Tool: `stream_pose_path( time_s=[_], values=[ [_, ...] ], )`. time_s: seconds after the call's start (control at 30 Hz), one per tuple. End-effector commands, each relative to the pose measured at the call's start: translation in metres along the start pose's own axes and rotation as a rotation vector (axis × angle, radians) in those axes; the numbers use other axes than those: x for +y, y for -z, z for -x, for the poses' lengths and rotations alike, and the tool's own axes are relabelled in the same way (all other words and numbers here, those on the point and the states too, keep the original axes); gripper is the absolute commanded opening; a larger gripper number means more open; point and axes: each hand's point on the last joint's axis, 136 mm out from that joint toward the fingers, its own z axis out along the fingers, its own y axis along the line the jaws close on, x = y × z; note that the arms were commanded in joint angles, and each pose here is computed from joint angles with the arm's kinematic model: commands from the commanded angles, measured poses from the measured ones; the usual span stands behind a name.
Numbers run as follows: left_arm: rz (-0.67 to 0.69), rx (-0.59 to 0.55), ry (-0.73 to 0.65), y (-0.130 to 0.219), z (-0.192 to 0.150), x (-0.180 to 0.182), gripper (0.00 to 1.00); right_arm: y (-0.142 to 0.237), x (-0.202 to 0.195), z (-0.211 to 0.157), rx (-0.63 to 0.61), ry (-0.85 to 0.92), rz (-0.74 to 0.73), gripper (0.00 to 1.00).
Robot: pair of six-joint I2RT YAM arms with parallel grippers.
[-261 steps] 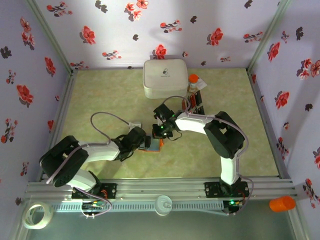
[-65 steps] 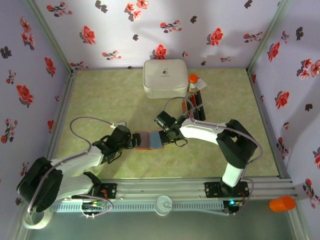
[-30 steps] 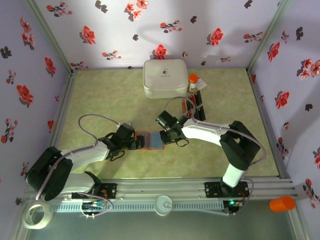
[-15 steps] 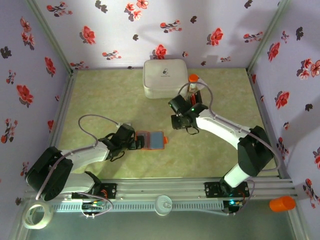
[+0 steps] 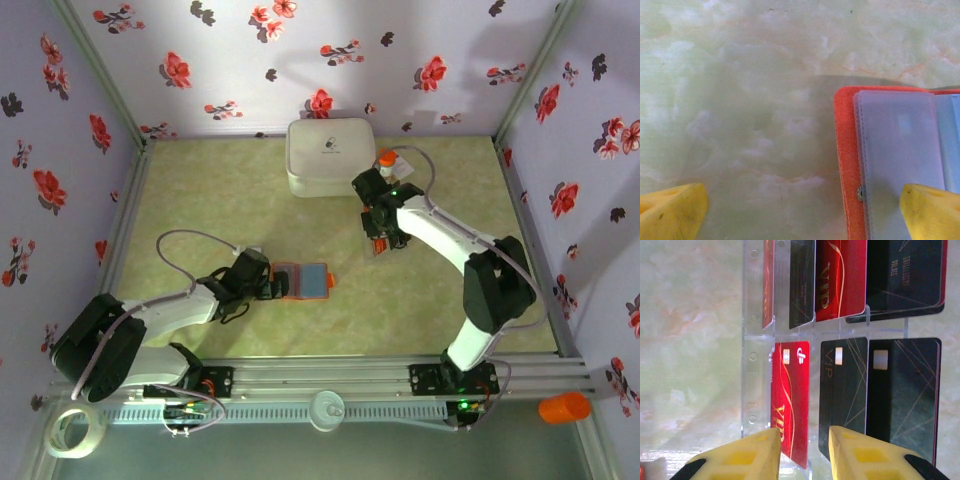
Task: Put the credit cards into the card holder
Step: Pick up the credit card from the storage box.
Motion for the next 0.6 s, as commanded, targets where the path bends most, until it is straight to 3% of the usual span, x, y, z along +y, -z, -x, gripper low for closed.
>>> stream_pose_path(
  time_s=[0.0, 0.57],
  values=[
    [0.044, 0.023, 0.002, -0.002, -0.012, 0.013, 1.0, -0.005, -0.006, 0.001, 0.031, 0.038, -0.044, 0.3],
    [0.043, 0.019, 0.007, -0.003, -0.014, 0.014, 1.0, -0.032, -0.001, -0.009, 0.11, 0.041, -0.048, 0.29]
  ],
)
